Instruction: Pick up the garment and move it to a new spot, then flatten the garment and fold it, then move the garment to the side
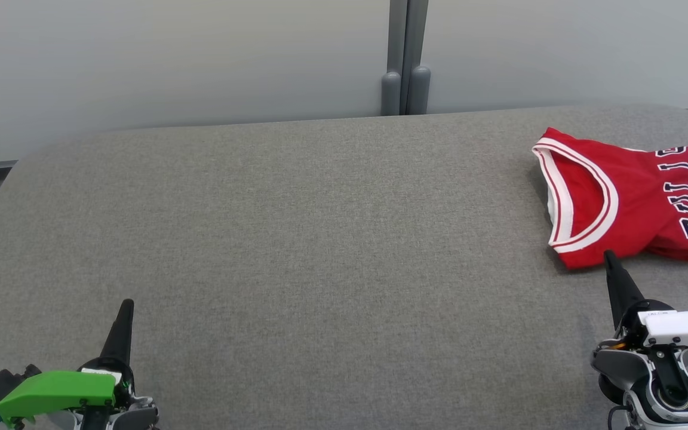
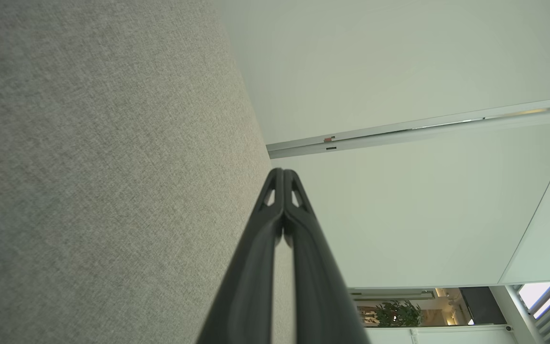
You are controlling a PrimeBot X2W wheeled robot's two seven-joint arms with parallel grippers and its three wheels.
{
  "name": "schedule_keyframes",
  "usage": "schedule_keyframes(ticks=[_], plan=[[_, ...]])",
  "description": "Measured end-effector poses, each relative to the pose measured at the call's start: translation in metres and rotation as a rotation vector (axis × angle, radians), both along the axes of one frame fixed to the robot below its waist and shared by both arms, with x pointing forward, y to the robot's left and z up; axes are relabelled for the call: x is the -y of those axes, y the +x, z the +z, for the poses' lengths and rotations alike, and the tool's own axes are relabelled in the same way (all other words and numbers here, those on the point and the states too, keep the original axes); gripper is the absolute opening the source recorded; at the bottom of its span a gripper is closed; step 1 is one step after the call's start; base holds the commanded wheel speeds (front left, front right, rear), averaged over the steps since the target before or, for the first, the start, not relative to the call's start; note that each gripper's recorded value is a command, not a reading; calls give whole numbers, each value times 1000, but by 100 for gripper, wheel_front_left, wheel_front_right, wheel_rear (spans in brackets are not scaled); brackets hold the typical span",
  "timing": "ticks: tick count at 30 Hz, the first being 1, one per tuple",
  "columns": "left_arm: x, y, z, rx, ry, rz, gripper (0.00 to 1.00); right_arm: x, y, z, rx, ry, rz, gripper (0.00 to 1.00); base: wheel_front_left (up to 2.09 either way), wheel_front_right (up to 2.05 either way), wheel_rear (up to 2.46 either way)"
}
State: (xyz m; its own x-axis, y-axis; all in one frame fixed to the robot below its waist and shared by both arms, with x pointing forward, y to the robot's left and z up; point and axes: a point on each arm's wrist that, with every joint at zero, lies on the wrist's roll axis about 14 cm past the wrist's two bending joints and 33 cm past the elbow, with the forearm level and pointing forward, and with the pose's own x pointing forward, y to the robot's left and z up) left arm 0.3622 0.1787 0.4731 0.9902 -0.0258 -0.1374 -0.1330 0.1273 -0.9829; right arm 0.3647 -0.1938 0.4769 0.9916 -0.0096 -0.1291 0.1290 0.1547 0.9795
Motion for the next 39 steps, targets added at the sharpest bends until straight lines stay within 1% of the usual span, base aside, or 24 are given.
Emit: schedule_keyframes(ticks=[10, 13, 39], plan=[[-3, 6, 6, 27, -113, 10, 0, 7, 5, 6, 33, 130, -27, 0, 0, 0, 0], [-5, 8, 7, 35, -132, 16, 0, 9, 5, 5, 36, 163, -36, 0, 0, 0, 0], [-5, 8, 6, 31, -133, 13, 0, 10, 8, 7, 43, 164, -37, 0, 0, 0, 0]])
